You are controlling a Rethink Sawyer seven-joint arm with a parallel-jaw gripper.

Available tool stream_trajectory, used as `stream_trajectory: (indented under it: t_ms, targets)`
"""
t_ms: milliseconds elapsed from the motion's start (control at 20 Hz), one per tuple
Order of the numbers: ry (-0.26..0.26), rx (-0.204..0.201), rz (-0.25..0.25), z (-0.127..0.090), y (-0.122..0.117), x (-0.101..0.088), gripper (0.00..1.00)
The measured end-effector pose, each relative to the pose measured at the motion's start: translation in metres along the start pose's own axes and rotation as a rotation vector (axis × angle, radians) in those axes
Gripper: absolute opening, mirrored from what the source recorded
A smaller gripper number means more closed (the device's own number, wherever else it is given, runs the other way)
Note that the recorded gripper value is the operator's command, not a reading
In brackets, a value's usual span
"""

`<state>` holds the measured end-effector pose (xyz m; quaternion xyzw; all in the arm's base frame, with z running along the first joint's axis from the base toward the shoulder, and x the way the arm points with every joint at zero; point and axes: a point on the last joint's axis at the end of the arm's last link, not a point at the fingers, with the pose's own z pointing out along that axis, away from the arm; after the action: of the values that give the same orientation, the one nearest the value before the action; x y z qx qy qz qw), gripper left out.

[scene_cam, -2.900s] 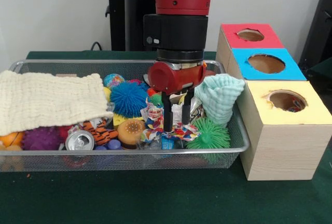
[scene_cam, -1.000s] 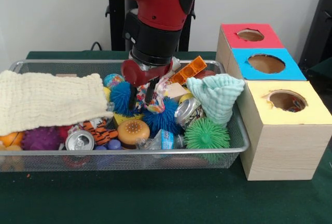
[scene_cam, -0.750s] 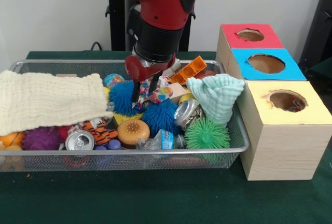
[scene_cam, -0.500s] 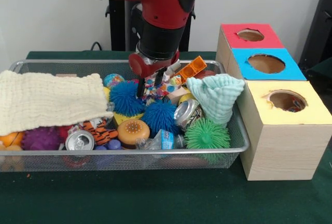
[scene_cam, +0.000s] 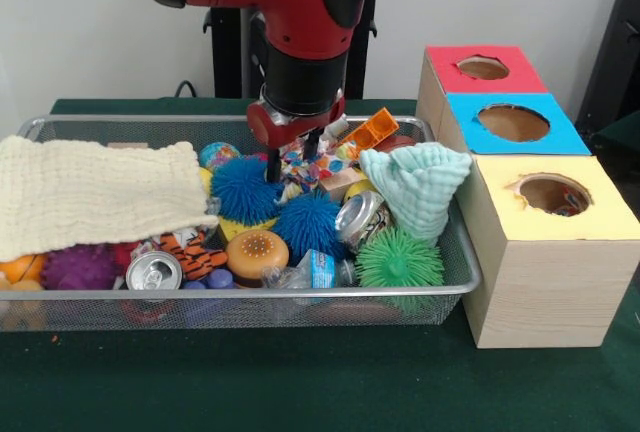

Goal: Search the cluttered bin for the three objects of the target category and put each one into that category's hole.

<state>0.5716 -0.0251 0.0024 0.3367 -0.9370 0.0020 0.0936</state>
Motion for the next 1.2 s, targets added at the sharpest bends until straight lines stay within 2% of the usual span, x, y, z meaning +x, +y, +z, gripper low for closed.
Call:
stream_trajectory:
  t_ms: [150, 200, 750, 1200]
  targets:
    - [0.002, -0.011, 0.007, 0.004, 0.001, 0.002, 1.00]
    - [0.004, -0.015, 0.008, 0.006, 0.001, 0.003, 0.00]
    - [0.005, -0.028, 0.005, 0.005, 0.008, 0.005, 0.00]
    - [0.014, -0.094, 0.026, -0.023, 0.028, 0.001, 0.00]
